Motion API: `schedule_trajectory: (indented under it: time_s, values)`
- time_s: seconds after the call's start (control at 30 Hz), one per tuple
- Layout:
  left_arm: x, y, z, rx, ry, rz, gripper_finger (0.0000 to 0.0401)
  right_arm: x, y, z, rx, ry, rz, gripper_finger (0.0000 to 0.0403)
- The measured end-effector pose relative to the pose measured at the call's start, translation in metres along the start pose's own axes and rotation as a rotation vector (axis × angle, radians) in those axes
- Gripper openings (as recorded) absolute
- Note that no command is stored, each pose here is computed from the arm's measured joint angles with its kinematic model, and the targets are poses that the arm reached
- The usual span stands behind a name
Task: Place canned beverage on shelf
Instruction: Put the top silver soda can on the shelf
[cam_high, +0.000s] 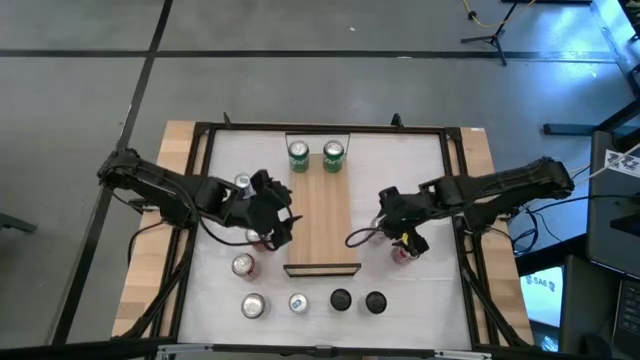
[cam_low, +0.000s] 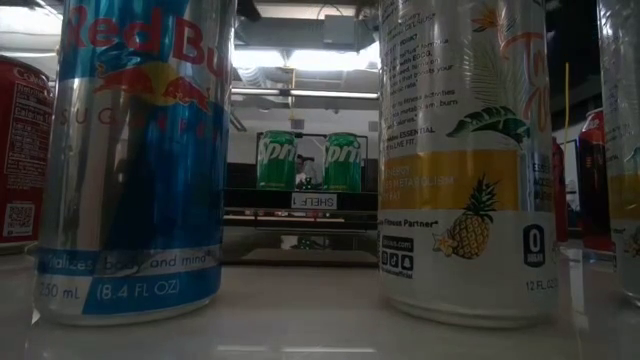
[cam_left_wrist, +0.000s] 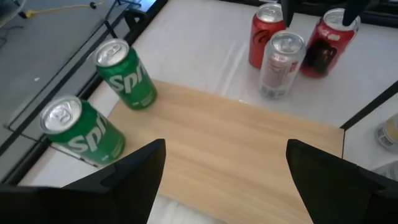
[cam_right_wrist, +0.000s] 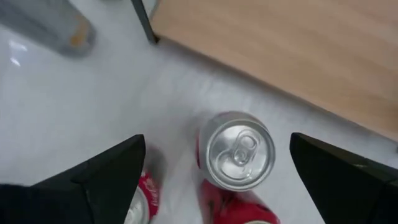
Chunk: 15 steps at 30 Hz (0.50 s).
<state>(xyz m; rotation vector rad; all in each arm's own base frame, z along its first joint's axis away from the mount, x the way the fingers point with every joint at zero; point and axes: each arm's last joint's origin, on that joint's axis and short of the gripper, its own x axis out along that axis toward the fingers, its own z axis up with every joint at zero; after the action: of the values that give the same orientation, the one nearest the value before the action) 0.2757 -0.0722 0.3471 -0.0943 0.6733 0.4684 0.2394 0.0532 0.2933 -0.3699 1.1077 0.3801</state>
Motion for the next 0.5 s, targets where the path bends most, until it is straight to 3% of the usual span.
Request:
schedule_trajectory:
  time_s: [0.5]
  values:
    - [0.003, -0.001, -0.003, -0.030, 0.001, 0.004, 0.0322, 0.034, -0.005, 0.005, -0.168, 0.163, -0.034, 0.0395]
